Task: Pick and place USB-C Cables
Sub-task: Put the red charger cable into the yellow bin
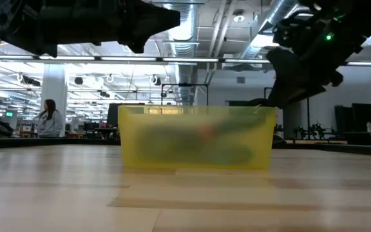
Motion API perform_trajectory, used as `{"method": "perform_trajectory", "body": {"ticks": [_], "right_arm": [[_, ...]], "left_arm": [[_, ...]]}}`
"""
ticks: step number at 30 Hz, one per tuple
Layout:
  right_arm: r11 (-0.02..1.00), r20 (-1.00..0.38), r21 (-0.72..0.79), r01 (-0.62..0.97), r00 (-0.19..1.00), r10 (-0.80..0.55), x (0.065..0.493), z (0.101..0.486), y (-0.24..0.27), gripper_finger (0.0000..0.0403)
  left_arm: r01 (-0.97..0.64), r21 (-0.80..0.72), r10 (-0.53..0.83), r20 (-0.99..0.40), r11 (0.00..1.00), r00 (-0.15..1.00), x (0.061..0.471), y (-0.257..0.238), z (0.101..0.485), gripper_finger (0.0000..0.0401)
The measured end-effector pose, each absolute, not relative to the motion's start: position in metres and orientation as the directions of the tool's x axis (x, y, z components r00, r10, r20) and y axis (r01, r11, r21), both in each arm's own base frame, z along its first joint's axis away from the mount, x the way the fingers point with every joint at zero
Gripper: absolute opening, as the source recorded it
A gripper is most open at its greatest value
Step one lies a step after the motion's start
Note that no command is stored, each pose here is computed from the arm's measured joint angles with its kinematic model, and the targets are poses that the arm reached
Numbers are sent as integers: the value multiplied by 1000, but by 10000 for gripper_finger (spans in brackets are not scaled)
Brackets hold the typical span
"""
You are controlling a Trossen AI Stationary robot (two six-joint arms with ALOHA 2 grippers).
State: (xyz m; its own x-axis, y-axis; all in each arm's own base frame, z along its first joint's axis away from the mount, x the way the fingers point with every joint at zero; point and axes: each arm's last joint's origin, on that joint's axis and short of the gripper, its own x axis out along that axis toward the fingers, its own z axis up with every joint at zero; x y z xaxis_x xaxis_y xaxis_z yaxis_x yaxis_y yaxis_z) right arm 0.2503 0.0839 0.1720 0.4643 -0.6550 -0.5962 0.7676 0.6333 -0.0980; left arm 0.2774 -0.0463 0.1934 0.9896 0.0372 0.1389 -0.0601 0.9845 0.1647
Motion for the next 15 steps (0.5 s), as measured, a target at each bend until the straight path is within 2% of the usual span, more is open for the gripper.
{"method": "perform_trajectory", "body": {"ticks": [6,15], "right_arm": [[641,-639,-160,750,417,-647,244,170,82,216],[670,-864,-114,734,259,-431,234,162,83,216]], "left_arm": [[-100,153,87,91,983,992,280,-35,189,116],[-129,176,131,-4,976,991,281,-26,179,116]]}}
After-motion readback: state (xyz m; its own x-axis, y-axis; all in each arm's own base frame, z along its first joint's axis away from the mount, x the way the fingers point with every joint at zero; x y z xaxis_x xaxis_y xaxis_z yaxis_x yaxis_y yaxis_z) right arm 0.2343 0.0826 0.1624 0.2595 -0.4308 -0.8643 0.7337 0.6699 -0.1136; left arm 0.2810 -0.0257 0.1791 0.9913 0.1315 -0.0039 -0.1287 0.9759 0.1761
